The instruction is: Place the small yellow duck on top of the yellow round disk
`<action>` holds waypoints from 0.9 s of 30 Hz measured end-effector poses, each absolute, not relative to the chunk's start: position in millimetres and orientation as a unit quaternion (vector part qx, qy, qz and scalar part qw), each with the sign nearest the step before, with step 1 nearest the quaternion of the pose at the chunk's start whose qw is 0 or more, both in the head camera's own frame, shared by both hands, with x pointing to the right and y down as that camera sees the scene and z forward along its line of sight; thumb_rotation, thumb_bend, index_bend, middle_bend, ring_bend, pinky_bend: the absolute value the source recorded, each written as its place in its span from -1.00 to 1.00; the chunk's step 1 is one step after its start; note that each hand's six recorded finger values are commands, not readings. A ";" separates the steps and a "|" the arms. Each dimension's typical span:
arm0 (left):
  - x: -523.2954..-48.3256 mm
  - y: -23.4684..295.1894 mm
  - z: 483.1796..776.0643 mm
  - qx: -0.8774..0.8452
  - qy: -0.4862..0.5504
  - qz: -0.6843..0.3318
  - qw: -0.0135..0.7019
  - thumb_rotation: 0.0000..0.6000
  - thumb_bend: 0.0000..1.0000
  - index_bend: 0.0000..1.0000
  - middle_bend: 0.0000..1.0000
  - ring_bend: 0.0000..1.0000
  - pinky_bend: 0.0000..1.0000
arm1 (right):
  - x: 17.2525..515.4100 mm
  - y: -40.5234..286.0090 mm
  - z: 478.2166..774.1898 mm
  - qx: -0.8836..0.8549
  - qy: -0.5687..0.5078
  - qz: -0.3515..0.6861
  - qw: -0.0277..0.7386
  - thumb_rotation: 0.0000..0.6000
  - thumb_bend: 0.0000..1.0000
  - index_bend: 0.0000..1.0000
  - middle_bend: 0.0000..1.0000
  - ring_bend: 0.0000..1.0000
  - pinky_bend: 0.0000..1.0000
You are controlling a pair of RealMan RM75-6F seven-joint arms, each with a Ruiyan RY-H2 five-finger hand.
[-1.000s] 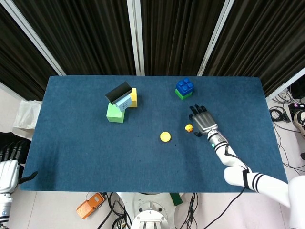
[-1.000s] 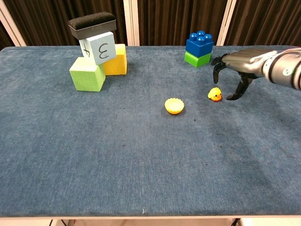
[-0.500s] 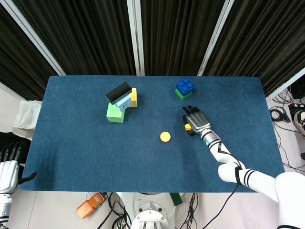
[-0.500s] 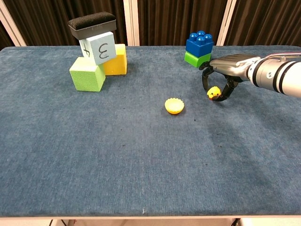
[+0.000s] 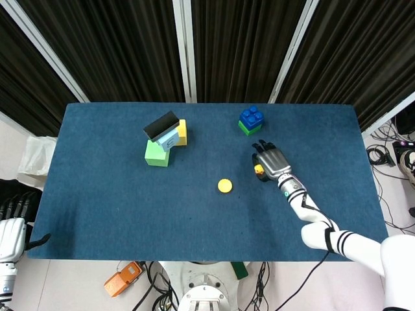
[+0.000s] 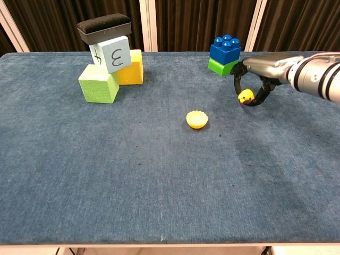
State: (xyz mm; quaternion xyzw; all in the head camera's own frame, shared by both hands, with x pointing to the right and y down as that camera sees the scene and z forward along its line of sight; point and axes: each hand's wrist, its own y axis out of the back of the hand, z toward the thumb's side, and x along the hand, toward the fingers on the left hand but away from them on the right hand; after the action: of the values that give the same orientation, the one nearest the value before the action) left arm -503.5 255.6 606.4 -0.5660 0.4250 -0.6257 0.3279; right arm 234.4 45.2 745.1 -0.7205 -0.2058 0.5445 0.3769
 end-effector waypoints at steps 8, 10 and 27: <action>-502.0 254.1 605.0 -0.567 0.429 -0.621 0.330 1.00 -1.00 -0.87 -0.88 -0.97 -1.00 | 218.7 45.5 700.9 -0.740 -0.223 0.497 0.394 1.00 0.04 0.41 -0.63 -0.78 -0.61; -500.9 254.3 605.2 -0.568 0.429 -0.619 0.330 1.00 -1.00 -0.87 -0.88 -0.97 -1.00 | 208.4 48.4 688.5 -0.749 -0.223 0.481 0.398 1.00 0.04 0.41 -0.63 -0.79 -0.61; -510.0 266.8 606.2 -0.563 0.434 -0.627 0.319 1.00 -1.00 -0.87 -0.88 -0.97 -1.00 | 123.6 73.7 711.4 -0.767 -0.144 0.450 0.434 1.00 0.04 0.36 -0.63 -0.78 -0.61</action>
State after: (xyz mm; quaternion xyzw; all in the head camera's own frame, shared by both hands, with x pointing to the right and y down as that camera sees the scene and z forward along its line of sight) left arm -510.0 266.8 606.2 -0.5629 0.4343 -0.6267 0.3191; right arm 123.6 73.7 711.4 -0.7671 -0.1437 0.4500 0.4341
